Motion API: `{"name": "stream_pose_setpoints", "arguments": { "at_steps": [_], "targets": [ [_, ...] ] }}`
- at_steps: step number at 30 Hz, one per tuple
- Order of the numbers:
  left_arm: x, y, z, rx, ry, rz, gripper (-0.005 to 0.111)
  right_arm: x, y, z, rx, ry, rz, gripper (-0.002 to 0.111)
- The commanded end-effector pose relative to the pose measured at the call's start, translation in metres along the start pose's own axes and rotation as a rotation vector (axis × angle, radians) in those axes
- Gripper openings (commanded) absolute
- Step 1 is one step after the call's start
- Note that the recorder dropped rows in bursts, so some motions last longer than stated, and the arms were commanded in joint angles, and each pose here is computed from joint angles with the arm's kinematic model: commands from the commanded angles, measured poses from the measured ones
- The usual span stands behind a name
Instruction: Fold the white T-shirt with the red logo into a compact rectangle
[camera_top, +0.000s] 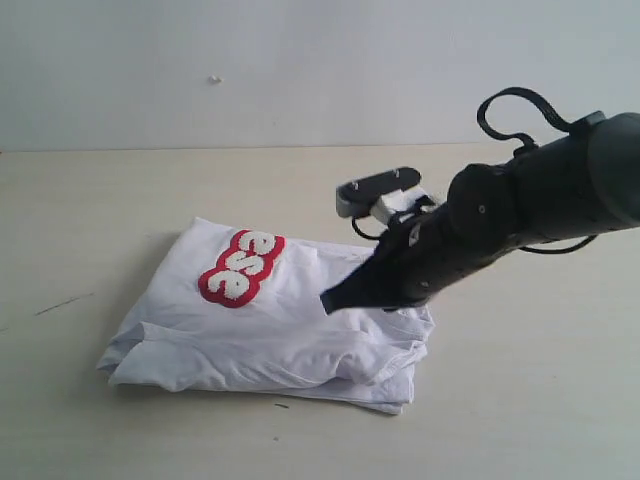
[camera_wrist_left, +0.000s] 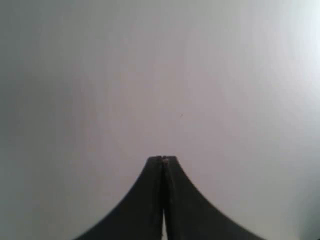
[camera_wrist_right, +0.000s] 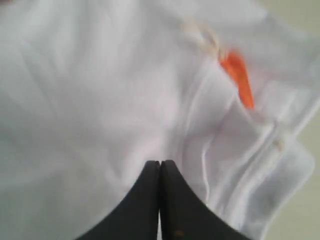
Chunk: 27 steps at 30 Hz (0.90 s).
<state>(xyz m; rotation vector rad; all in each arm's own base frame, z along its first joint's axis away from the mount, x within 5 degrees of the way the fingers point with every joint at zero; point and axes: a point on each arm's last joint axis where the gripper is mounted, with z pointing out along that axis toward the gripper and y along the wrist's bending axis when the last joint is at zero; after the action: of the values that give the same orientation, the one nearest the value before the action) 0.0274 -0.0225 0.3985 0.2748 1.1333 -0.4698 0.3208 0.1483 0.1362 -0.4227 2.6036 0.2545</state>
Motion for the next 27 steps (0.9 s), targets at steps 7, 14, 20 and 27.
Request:
{"name": "stream_pose_setpoints", "arguments": {
  "at_steps": [7, 14, 20, 27],
  "targets": [
    [0.000, 0.001, -0.001, -0.008, -0.008, -0.017, 0.000, -0.041, 0.067, 0.039, -0.215, 0.059, -0.116, 0.000],
    [0.000, 0.001, -0.001, -0.008, -0.008, -0.017, 0.000, -0.015, 0.089, 0.057, -0.247, 0.188, -0.203, 0.000],
    [0.000, 0.001, -0.001, -0.008, -0.008, -0.017, 0.000, 0.012, 0.096, 0.031, -0.232, 0.185, -0.266, 0.000],
    [0.000, 0.001, -0.001, -0.011, -0.009, -0.017, 0.000, 0.011, 0.090, 0.008, -0.189, 0.120, -0.287, 0.000]
  ]
}}
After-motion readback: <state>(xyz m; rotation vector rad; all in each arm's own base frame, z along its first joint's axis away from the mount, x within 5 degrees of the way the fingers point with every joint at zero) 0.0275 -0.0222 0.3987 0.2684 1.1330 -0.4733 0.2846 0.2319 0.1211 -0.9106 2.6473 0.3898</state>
